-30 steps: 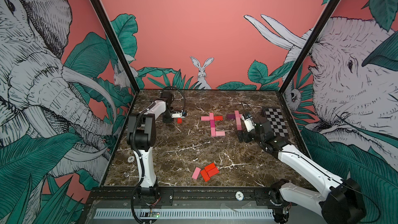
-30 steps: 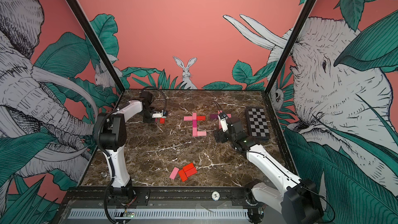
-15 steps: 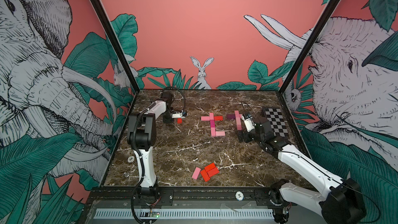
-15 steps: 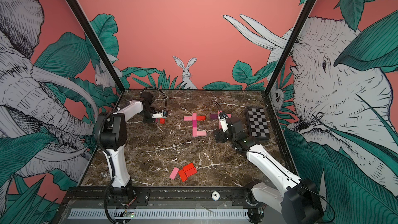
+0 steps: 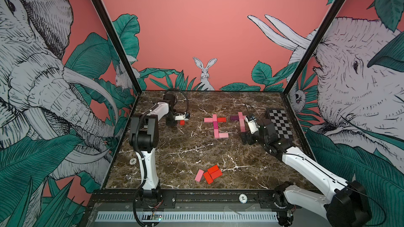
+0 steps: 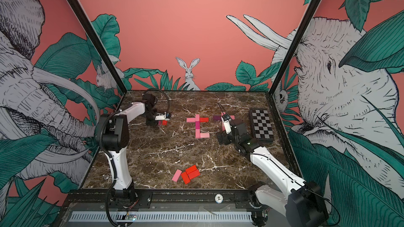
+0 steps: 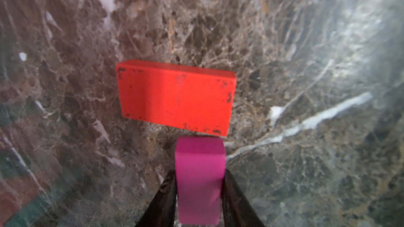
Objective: Assemble the letter t with building blocks
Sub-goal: Assemble the building block at the center of the board.
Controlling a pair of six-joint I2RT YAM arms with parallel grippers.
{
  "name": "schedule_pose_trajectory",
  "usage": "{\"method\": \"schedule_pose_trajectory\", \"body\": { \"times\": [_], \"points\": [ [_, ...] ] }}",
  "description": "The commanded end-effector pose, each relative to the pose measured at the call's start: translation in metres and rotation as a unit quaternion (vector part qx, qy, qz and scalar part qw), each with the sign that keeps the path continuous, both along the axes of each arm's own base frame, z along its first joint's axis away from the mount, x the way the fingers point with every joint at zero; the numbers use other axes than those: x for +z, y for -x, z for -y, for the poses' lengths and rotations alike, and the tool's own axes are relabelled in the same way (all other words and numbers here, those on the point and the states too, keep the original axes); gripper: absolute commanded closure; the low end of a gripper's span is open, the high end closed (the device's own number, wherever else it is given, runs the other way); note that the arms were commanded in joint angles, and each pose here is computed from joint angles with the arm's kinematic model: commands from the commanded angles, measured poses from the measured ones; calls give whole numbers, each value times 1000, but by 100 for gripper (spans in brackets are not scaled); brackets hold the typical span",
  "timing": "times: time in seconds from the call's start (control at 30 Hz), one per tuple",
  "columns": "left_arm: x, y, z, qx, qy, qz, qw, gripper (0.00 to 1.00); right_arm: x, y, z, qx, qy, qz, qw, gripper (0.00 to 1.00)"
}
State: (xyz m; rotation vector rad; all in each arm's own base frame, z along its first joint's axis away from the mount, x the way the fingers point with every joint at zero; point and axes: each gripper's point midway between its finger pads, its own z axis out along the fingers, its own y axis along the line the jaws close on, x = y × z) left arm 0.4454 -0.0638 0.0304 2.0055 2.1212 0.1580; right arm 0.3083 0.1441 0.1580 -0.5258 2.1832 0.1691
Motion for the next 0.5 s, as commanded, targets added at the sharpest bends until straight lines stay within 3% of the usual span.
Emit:
{"method": "schedule_pose_trajectory", "body": {
  "times": [0.0,0.47],
  "points": [
    [-2,13,5,-4,15,-29,999,61,7,-1,-2,1,-11,16,1000,2],
    [-9,6,-5,4,-11,-9,1000,59,10,-2,-4,6,-9,18,1000,2]
  ]
}}
